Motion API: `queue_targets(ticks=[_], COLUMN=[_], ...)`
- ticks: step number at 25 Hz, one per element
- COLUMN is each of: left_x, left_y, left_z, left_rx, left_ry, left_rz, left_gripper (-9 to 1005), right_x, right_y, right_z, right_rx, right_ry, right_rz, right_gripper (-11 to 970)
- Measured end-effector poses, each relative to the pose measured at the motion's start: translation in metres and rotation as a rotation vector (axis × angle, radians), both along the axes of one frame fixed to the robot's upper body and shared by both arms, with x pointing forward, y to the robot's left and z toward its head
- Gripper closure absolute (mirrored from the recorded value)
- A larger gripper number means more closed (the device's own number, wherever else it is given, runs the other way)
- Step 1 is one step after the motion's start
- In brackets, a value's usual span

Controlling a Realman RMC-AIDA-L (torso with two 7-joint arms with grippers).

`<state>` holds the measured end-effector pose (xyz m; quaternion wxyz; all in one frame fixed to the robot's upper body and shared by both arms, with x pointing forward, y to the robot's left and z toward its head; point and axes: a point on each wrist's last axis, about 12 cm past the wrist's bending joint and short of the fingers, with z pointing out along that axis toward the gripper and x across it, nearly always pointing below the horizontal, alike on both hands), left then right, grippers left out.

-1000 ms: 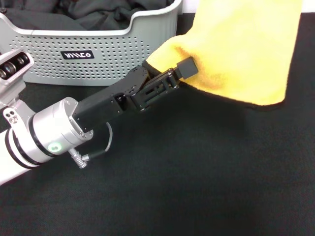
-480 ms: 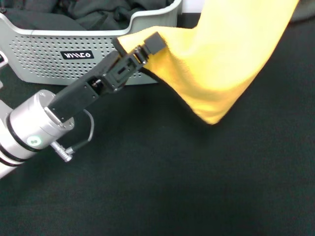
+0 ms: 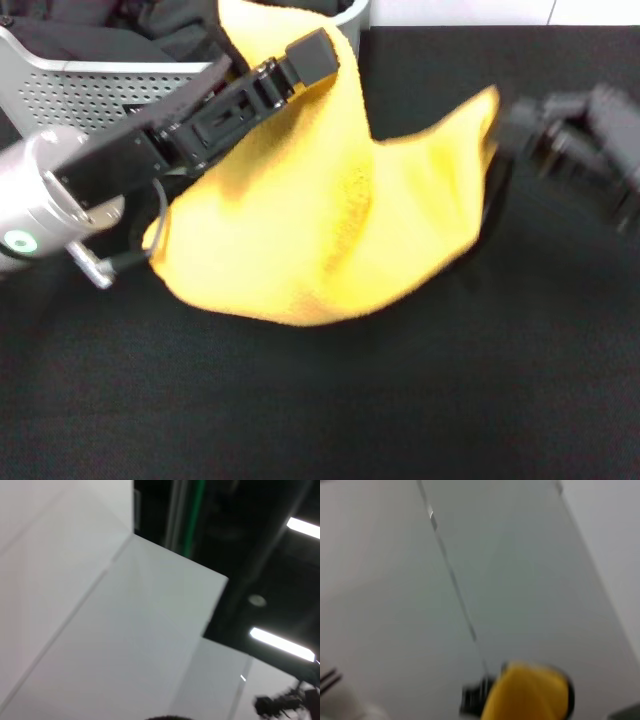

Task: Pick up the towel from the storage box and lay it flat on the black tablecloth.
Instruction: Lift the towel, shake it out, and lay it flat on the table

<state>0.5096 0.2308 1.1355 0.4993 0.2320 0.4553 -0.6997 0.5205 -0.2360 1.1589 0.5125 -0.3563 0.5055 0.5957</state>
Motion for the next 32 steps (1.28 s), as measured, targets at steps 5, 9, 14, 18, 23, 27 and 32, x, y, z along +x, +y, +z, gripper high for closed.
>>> queue_targets(ticks=[5, 9, 14, 18, 23, 27, 32], left_x=[0.01, 0.017, 0.029, 0.031, 0.025, 0.02, 0.014], left_y=[0.012, 0.02, 0.037, 0.039, 0.024, 0.017, 0.016], left_z=[0.027, 0.04, 0.069, 0.09, 0.115, 0.14, 0.162], left_rx=[0.065, 0.093, 0.174, 0.306, 0.589, 0.679, 0.773], left_ry=[-0.083, -0.109, -0.212, -0.327, -0.466, -0.596, -0.712], left_rz=[-0.08, -0.108, -0.167, -0.227, -0.35, -0.326, -0.233], left_gripper=[996, 997, 996, 996, 995, 995, 994], right_x=[-0.008, -0.011, -0.019, -0.018, -0.018, -0.023, -0.017], right_y=[0.007, 0.006, 0.008, 0.001, -0.013, -0.01, -0.018], right_z=[-0.022, -0.032, -0.047, -0.069, -0.095, -0.092, -0.087], right_rx=[-0.067, -0.131, -0.253, -0.403, -0.595, -0.58, -0.555], right_ry=[0.024, 0.043, 0.052, 0.112, 0.156, 0.093, 0.084], right_rz=[0.029, 0.049, 0.105, 0.044, -0.014, 0.042, -0.017], right_gripper=[895, 852, 747, 663, 595, 538, 467])
